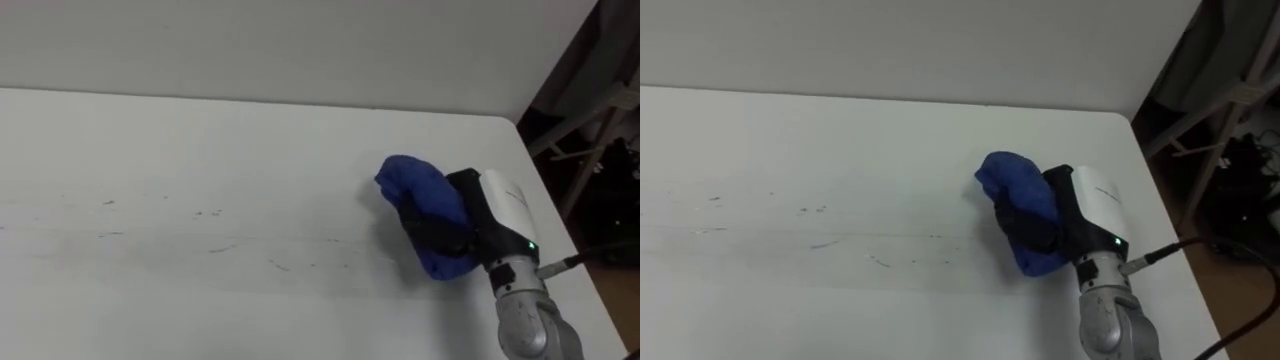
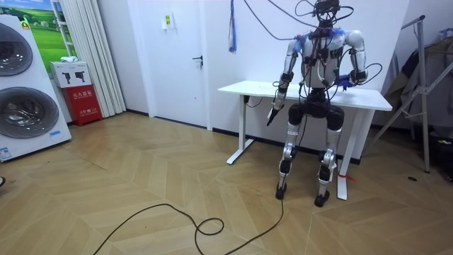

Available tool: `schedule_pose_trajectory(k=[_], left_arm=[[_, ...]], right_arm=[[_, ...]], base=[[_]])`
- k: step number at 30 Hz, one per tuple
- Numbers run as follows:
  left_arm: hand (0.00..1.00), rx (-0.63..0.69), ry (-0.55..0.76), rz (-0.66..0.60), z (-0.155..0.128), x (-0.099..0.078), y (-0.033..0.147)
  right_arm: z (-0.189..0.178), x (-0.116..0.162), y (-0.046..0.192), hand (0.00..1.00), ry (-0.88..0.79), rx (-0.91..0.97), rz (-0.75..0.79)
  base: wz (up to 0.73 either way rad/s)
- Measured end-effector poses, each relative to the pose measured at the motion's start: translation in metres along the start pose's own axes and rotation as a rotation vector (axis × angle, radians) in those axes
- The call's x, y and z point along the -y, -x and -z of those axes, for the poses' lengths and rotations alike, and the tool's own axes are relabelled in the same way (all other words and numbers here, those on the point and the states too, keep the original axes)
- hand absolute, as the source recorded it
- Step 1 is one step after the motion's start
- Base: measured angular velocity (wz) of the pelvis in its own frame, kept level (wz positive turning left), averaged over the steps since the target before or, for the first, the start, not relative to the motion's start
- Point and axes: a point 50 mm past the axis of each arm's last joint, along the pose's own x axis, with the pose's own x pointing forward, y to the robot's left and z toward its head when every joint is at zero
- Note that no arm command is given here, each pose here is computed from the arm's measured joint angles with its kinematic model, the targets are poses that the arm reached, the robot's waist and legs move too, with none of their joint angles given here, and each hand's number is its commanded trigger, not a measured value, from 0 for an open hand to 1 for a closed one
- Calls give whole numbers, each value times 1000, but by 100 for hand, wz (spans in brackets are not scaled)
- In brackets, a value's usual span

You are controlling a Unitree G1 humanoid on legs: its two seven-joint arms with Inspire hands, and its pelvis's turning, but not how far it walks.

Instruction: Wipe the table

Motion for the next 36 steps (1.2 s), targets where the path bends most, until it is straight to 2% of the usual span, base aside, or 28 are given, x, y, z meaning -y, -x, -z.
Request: schedule_pose_trajectory(k=[5,6,7,8,36], left_arm=[[0,0,0,-3,0,-1,0],[0,0,-1,-3,0,-1,0],[0,2,-4,-2,0,-1,0],[0,2,-6,-1,0,-1,0],[0,-4,-12,-1,2,-1,0]], right_arm=[[0,-8,5,100,-3,0,-33],[-1,-10,7,57,-4,1,-42],[-1,-13,9,20,-4,-1,-58],[0,-15,11,1,-4,-2,-72],[-7,-6,8,0,21,41,-39]], base=[[0],[0],[0],[0],[0]])
